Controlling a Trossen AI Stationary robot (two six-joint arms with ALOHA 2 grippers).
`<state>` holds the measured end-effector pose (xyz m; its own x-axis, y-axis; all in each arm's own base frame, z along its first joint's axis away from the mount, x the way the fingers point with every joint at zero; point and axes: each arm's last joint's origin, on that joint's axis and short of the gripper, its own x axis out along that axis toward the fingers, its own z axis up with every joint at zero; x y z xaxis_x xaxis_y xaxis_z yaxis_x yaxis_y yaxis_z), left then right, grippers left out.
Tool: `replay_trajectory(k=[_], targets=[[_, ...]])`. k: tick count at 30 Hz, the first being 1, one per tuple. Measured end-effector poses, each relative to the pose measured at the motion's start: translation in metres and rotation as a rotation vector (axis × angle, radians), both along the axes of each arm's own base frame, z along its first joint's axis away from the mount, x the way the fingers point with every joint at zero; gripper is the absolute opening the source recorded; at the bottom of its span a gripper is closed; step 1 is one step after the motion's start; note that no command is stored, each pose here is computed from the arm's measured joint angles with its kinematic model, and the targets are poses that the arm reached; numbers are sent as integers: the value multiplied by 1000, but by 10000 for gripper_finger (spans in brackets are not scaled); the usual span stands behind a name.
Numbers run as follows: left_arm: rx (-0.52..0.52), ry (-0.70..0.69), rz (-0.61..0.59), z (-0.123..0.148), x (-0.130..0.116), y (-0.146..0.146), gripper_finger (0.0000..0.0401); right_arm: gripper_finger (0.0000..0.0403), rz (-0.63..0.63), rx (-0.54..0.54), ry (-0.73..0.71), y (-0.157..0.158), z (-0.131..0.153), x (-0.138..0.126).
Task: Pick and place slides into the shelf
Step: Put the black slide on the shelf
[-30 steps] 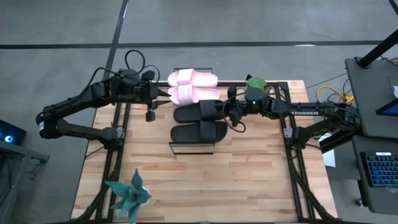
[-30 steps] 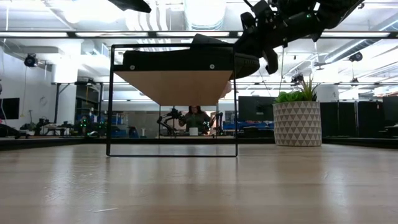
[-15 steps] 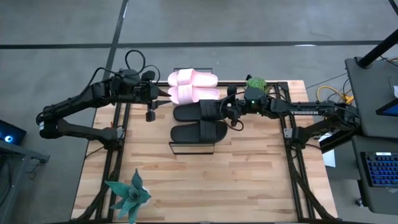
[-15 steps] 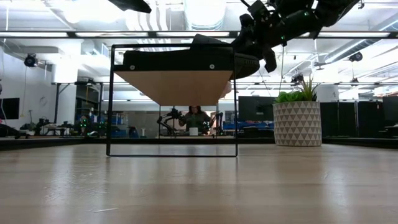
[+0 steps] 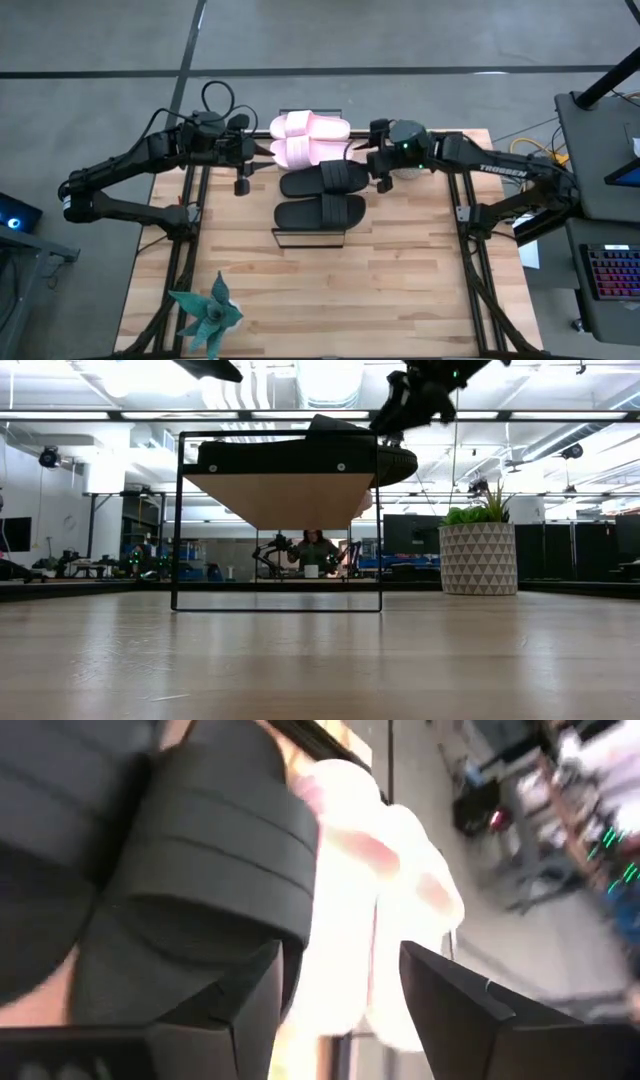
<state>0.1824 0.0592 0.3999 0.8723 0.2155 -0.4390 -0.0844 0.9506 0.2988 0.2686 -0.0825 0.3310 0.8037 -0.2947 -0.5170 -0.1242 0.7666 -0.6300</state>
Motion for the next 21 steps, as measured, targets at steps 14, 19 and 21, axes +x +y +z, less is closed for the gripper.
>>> replay_trajectory(k=[14, 19, 21], targets=[[-5, 11, 0, -3, 0, 0, 82, 131, -15, 264, -4, 2, -27, -2], [-4, 14, 0, -4, 0, 0, 82, 95, 29, 298, 3, 3, -38, -3], [-6, 16, 0, -4, 0, 0, 82, 83, 39, 314, 23, 4, -45, -4]])
